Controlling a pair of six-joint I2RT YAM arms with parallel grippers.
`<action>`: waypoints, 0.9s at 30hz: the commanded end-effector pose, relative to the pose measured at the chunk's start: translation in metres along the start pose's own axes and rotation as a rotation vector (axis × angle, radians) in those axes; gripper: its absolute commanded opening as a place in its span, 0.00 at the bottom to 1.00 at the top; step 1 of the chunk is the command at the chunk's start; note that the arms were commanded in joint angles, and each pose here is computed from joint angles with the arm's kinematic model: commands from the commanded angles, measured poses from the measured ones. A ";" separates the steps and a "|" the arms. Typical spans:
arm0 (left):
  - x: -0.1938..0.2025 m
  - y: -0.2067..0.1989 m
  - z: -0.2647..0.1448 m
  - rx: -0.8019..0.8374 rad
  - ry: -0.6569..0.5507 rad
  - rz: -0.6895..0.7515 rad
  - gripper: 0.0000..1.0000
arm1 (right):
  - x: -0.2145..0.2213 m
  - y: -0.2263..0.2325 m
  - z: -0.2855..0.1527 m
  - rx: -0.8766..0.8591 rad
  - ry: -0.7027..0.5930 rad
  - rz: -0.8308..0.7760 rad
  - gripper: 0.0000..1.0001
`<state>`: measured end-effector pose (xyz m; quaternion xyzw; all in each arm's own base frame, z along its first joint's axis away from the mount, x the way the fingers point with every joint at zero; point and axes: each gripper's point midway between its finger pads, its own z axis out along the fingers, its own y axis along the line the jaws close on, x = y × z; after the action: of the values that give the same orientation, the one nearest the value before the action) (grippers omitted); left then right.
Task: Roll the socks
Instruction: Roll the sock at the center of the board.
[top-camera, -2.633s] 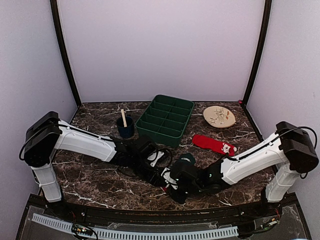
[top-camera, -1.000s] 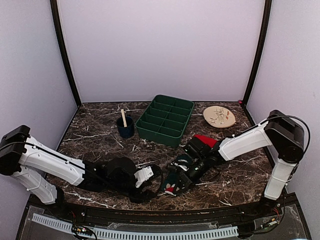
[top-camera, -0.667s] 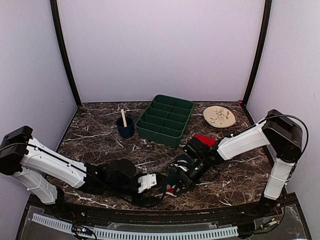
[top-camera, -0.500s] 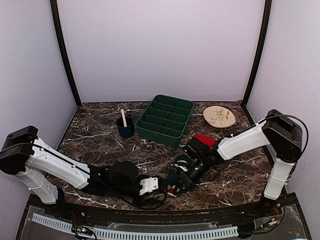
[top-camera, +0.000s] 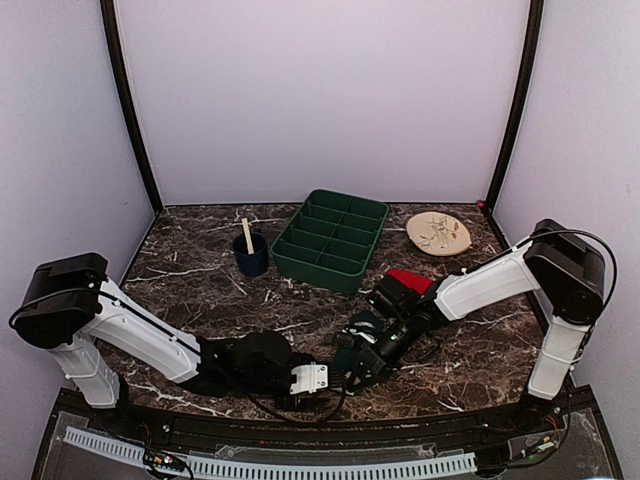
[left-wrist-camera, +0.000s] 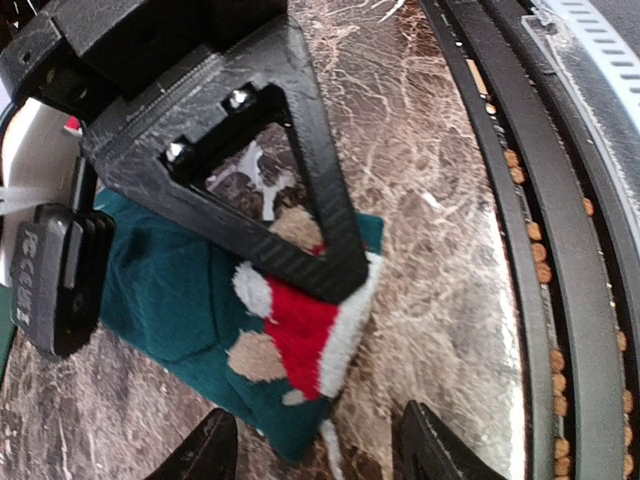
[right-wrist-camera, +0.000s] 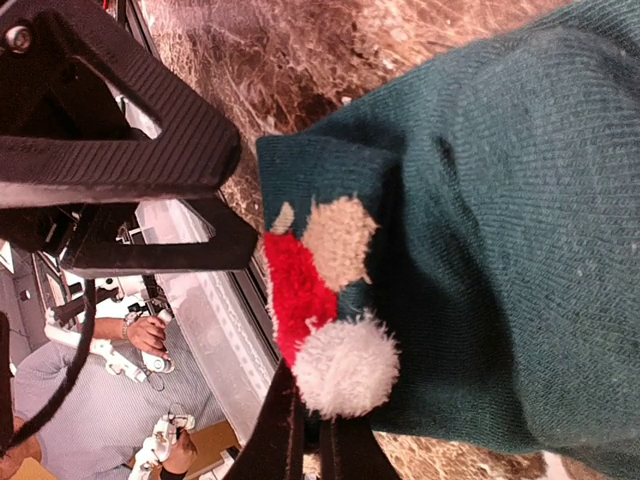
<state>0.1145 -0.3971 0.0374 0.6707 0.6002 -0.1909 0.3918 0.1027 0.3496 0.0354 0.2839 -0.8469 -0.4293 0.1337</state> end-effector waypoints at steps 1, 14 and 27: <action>-0.021 0.014 0.006 -0.059 -0.051 0.070 0.59 | 0.002 0.003 -0.005 -0.019 0.003 -0.004 0.00; -0.009 0.001 0.015 0.008 -0.001 0.132 0.50 | 0.000 0.001 -0.011 -0.029 0.018 -0.006 0.00; -0.005 0.002 0.028 0.012 0.035 0.191 0.39 | 0.001 0.002 -0.010 -0.036 0.064 -0.015 0.00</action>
<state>0.1229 -0.4191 0.0269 0.7172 0.5488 -0.1524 0.4015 0.1036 0.3415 0.0402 0.2929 -0.8386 -0.4319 0.1562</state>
